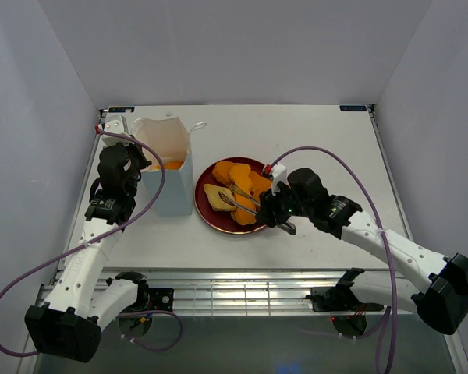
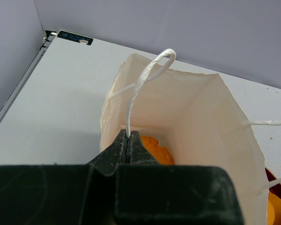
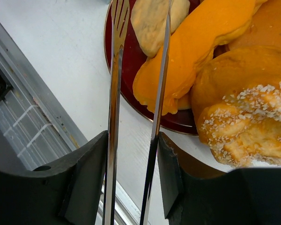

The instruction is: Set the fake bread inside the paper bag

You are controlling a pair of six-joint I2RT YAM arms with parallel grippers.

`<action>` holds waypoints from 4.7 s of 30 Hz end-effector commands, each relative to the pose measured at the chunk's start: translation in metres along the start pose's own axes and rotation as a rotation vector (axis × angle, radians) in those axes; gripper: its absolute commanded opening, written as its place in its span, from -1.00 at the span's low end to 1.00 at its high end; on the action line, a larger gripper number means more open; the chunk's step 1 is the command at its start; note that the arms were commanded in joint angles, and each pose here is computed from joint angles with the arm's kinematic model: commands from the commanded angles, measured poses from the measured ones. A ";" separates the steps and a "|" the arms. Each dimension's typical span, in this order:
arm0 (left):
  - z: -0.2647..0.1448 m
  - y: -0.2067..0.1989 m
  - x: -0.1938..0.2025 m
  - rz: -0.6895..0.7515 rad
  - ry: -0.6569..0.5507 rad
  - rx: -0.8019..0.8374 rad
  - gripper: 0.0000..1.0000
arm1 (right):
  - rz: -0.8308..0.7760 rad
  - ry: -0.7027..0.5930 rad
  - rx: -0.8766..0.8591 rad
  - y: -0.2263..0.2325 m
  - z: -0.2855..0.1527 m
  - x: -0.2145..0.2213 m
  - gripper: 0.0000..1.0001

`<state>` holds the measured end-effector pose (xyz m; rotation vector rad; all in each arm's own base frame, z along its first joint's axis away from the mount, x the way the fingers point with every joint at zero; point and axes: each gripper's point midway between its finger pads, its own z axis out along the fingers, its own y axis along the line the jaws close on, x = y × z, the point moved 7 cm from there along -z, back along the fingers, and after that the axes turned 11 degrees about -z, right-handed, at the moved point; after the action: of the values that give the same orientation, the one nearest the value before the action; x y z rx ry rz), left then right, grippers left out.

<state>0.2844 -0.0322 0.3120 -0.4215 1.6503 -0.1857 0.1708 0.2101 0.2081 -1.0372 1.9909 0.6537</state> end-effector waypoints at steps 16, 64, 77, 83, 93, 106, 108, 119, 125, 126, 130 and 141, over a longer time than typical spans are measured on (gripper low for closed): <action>-0.001 -0.002 -0.007 -0.001 -0.013 0.006 -1.00 | -0.047 0.067 -0.055 0.004 0.000 0.029 0.00; -0.003 -0.002 -0.008 -0.004 -0.018 0.008 -1.00 | -0.062 -0.005 -0.041 0.005 -0.010 -0.018 -0.84; -0.003 -0.001 -0.008 -0.005 -0.018 0.002 -1.00 | -0.070 -0.112 0.065 0.002 -0.052 -0.064 -0.84; -0.003 -0.001 -0.009 -0.010 -0.024 0.004 -1.00 | -0.079 -0.128 0.157 -0.002 -0.079 -0.077 -0.84; -0.003 -0.003 -0.007 -0.016 -0.015 0.013 -1.00 | -0.087 -0.273 0.345 -0.012 -0.134 -0.133 -0.85; -0.004 -0.004 -0.007 -0.021 -0.011 0.025 -1.00 | -0.189 -0.495 0.281 -0.007 -0.147 -0.235 -0.85; -0.004 -0.004 -0.008 -0.021 -0.013 0.024 -1.00 | -0.227 -0.487 0.266 -0.009 -0.136 -0.244 -0.85; -0.004 -0.005 -0.007 -0.020 -0.006 0.032 -1.00 | -0.271 -0.486 0.000 0.011 -0.074 -0.258 -0.85; -0.003 -0.005 -0.007 -0.021 -0.008 0.032 -1.00 | -0.280 -0.439 -0.072 0.023 -0.047 -0.251 -0.84; -0.003 -0.005 -0.007 -0.019 -0.006 0.032 -1.00 | -0.278 -0.428 -0.072 0.023 -0.044 -0.248 -0.85; -0.003 -0.005 -0.007 -0.019 -0.006 0.032 -1.00 | -0.267 -0.391 -0.059 0.020 -0.033 -0.237 -0.84; -0.003 -0.004 -0.006 -0.017 -0.002 0.030 -1.00 | -0.262 -0.371 -0.054 0.019 -0.027 -0.230 -0.33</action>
<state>0.2854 -0.0346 0.3102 -0.4119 1.6614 -0.2028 0.2263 0.2996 0.3862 -1.1432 1.6151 0.6915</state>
